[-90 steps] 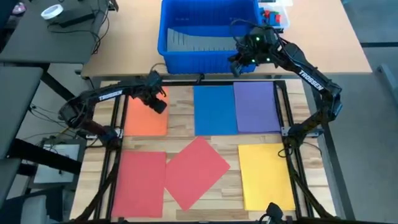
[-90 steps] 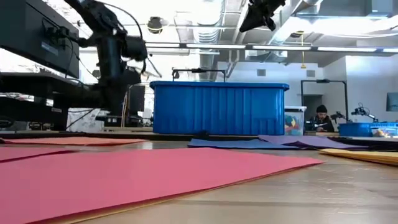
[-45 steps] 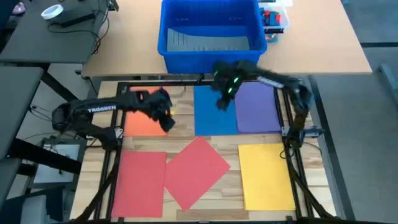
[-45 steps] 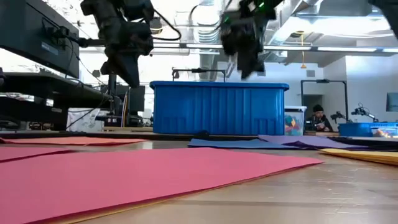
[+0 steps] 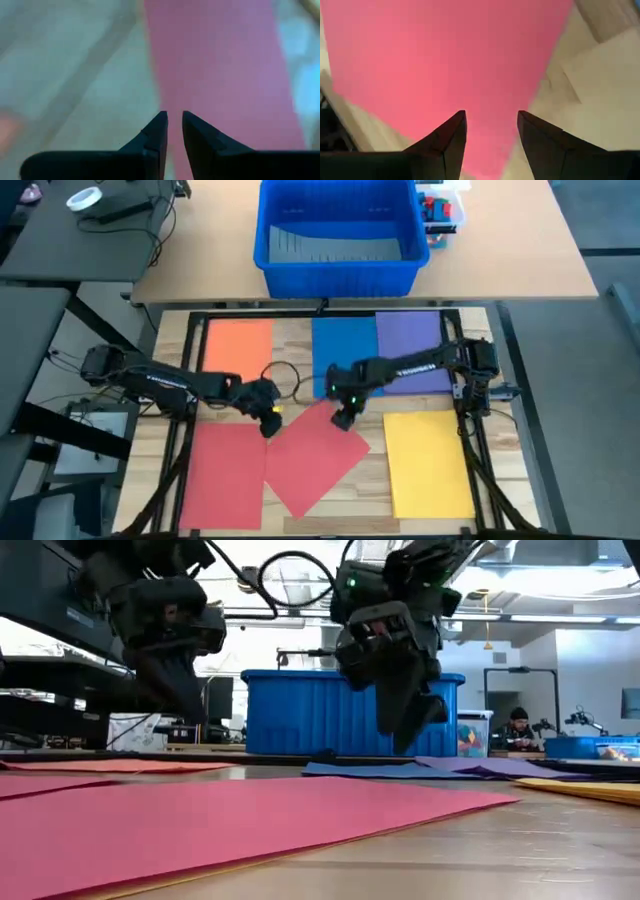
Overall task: Organize paper
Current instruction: Stack the red paper on top of the other red paper
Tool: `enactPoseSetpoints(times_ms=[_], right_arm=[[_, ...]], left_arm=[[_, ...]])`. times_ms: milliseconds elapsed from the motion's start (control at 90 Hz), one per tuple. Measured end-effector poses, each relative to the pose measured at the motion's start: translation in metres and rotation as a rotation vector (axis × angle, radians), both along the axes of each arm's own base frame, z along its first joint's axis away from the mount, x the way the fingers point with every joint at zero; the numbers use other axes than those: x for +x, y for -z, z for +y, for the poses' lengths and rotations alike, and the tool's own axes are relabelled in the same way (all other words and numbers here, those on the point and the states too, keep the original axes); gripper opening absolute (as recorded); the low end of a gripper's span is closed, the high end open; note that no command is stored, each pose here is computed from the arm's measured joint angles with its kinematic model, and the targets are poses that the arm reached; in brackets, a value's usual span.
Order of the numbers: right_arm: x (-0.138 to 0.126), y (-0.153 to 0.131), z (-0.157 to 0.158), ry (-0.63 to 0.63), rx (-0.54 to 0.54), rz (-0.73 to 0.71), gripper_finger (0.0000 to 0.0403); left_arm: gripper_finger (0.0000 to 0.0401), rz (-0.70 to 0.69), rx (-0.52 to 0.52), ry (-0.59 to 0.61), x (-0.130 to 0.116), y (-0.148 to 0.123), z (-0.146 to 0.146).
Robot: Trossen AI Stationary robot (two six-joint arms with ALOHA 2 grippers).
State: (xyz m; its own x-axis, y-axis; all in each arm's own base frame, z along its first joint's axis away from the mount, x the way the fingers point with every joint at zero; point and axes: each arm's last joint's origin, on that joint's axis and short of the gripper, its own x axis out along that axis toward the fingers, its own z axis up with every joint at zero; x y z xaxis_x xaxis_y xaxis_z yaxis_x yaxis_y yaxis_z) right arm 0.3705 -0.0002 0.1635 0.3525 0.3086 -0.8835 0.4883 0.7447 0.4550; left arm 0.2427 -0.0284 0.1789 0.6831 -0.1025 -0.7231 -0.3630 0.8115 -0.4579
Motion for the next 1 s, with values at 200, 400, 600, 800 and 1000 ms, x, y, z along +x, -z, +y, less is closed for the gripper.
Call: enactPoseSetpoints(times_ms=[200,400,600,800,1000], right_arm=[[-0.009,0.020,0.008,0.153,-0.118,0.059,0.0167],[-0.012,0.023,0.005,0.190,-0.142,0.066,0.0167],[-0.011,0.027,0.016,0.150,-0.154,0.060,0.0166],[-0.011,0.023,0.027,0.119,-0.149,0.036,0.0166],[-0.006,-0.006,0.035,0.058,-0.009,-0.130,0.0166]], left_arm=[[0.0042,0.038,-0.026,0.043,0.014,0.026,-0.022],[0.0042,0.100,-0.021,0.077,0.034,0.049,-0.038],[0.0042,0.136,-0.039,0.051,0.050,0.064,-0.043],[0.0042,0.156,-0.040,0.027,0.049,0.067,-0.043],[0.0042,0.163,-0.034,0.021,0.049,0.068,-0.042]])
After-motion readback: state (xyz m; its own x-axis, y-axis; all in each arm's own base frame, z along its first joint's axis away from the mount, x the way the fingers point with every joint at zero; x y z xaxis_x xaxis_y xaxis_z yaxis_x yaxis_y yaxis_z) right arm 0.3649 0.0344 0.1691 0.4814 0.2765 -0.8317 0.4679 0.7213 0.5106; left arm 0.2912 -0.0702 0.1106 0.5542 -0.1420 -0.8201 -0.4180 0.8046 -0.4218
